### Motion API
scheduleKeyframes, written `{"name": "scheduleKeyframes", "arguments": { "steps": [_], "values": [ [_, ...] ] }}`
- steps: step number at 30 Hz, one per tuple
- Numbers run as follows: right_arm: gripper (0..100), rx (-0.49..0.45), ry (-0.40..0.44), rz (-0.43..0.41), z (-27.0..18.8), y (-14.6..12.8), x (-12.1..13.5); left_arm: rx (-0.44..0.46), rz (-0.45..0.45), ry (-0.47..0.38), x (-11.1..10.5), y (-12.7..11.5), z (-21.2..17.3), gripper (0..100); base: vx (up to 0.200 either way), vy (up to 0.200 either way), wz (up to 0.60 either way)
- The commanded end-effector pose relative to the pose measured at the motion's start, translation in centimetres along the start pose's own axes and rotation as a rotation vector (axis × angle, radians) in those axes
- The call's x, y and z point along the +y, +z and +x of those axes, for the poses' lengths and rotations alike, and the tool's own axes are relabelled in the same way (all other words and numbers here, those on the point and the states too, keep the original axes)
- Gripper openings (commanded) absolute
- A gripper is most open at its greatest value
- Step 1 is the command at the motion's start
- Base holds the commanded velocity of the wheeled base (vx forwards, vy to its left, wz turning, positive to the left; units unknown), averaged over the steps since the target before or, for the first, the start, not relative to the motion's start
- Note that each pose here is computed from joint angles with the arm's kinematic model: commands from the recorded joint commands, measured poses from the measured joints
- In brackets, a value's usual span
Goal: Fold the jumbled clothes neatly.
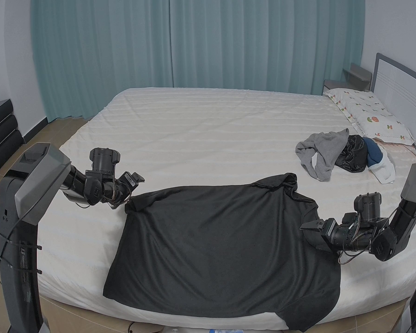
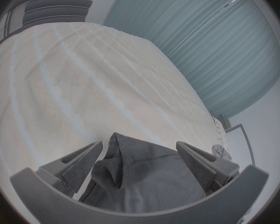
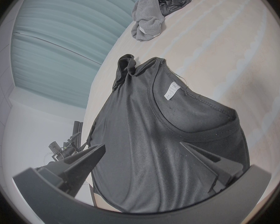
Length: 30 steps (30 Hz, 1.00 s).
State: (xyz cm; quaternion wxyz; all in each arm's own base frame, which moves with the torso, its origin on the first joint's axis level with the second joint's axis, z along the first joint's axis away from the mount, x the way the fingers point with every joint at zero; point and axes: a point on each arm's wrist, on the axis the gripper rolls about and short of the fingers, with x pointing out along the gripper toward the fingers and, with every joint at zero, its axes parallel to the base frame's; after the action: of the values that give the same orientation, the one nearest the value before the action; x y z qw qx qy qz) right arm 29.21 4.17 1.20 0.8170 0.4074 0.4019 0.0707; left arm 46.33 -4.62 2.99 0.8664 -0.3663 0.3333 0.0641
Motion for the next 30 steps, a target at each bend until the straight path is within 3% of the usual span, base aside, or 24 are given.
{"name": "scheduleKeyframes", "arguments": {
  "steps": [1,2,8,13,14,17,22,30],
  "values": [
    [100,0.006,-0.003,0.002,0.3,0.0,-0.2,0.027,-0.002,0.016,1.0,-1.0,2.7,100,0.000,0.000,0.00],
    [100,0.005,-0.004,0.002,0.3,0.0,-0.2,0.033,0.000,0.019,1.1,-1.3,2.9,0,0.000,0.000,0.00],
    [100,0.004,-0.003,0.002,0.3,0.0,-0.2,0.042,0.008,0.025,1.2,-1.9,3.5,0,0.000,0.000,0.00],
    [100,0.004,-0.001,0.002,0.3,0.0,-0.1,-0.006,-0.003,0.017,0.9,-0.5,2.9,0,0.000,0.000,0.00],
    [100,0.002,0.001,0.001,0.3,0.1,0.0,-0.065,-0.017,0.023,0.8,0.9,2.2,0,0.000,0.000,0.00],
    [100,-0.004,0.005,-0.003,0.4,0.2,0.1,-0.107,-0.025,0.031,0.8,1.8,1.7,0,0.000,0.000,0.00],
    [100,-0.048,0.031,-0.024,1.0,1.6,1.1,-0.166,-0.030,0.026,0.7,2.7,1.1,0,0.000,0.000,0.00],
    [100,-0.097,0.064,-0.068,5.8,4.3,2.9,-0.163,-0.016,0.007,0.0,2.3,1.4,0,0.000,0.000,0.00]
  ]
}}
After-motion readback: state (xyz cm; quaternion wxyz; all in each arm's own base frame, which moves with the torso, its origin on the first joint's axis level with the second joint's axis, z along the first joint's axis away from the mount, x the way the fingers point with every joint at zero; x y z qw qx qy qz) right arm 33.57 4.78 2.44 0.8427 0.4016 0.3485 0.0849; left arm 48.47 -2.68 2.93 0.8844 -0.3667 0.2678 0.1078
